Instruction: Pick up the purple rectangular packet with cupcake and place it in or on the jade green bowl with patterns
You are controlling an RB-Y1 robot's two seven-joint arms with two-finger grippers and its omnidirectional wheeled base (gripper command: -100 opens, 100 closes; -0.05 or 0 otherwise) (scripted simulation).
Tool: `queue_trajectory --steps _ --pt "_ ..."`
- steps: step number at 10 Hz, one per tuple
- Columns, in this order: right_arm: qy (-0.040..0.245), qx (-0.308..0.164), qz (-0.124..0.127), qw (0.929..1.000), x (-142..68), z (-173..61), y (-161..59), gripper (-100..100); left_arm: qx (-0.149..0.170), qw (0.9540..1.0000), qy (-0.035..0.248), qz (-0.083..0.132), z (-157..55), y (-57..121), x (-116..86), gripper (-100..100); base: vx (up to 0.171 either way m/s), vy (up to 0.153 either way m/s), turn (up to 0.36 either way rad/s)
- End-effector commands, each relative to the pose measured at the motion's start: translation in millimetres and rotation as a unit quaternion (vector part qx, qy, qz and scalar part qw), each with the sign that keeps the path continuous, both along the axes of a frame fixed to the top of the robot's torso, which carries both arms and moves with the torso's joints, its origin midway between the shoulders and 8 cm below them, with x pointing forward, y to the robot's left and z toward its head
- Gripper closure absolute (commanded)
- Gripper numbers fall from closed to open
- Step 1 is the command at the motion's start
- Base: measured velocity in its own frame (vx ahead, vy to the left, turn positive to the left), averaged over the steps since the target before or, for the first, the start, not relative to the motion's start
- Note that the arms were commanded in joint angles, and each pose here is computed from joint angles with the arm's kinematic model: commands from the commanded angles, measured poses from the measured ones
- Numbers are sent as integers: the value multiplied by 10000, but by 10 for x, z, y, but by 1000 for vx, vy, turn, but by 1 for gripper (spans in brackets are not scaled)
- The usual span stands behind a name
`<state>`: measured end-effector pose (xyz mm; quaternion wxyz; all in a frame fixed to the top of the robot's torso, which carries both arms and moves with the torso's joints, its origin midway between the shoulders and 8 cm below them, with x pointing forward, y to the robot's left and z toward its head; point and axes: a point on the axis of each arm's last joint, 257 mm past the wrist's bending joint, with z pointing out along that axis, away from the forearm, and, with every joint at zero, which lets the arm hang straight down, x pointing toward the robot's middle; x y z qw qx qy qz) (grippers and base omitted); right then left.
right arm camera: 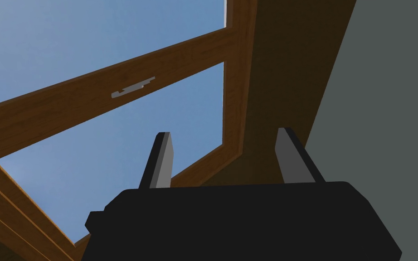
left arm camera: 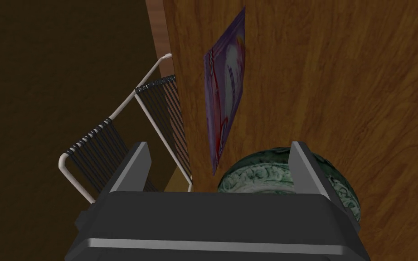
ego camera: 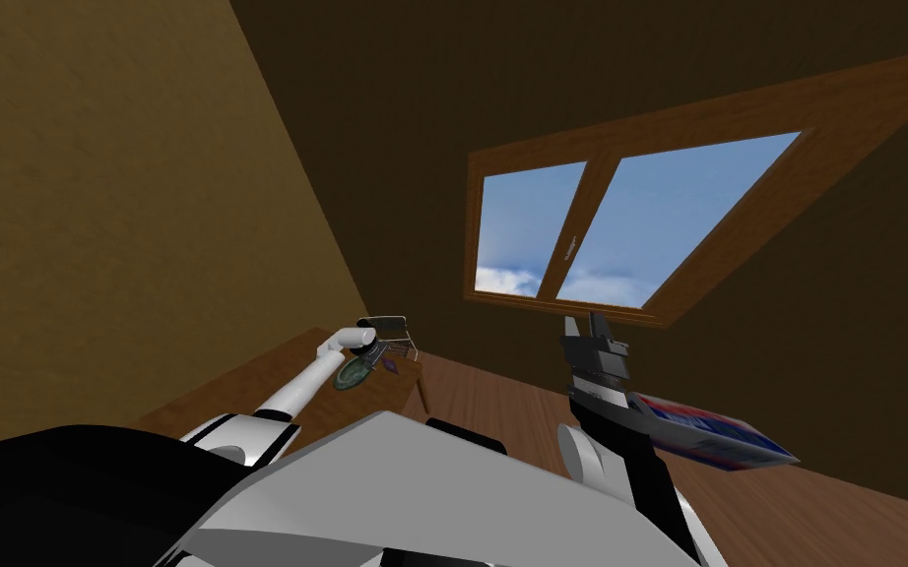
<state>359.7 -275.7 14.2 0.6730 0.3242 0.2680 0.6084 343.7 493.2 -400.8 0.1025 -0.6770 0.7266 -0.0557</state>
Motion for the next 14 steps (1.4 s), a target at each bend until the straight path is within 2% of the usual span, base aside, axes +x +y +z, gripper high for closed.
queue_trajectory --steps 1,2,6,7,8,9,10,14 --pt "0 0 0 10000 0 0 0 0 -93 9995 305 21 -58 -2 -148 -100 68 30 -56" --pt "0 0 0 10000 0 0 0 0 -99 9994 329 21 -61 -5 -161 -100 51 23 -27" --pt "0 0 0 10000 0 0 0 0 -333 9943 1009 60 -157 -29 -508 -100 68 28 -51" --pt "0 0 0 10000 0 0 0 0 -362 9934 1087 63 -165 -33 -550 -100 54 24 -21" --pt "0 0 0 10000 0 0 0 0 -337 9942 1018 58 -152 -26 -512 -100 22 12 -4" --pt "0 0 0 10000 0 0 0 0 -344 9940 1039 59 -151 -29 -524 0 0 0 0" --pt "0 0 0 10000 0 0 0 0 -358 9939 1028 174 -200 17 -535 -100 -29 9 -196" --pt "-1 1 1 10000 1 1 1 0 -388 9930 1011 461 -323 126 -576 -100 -70 15 -160"
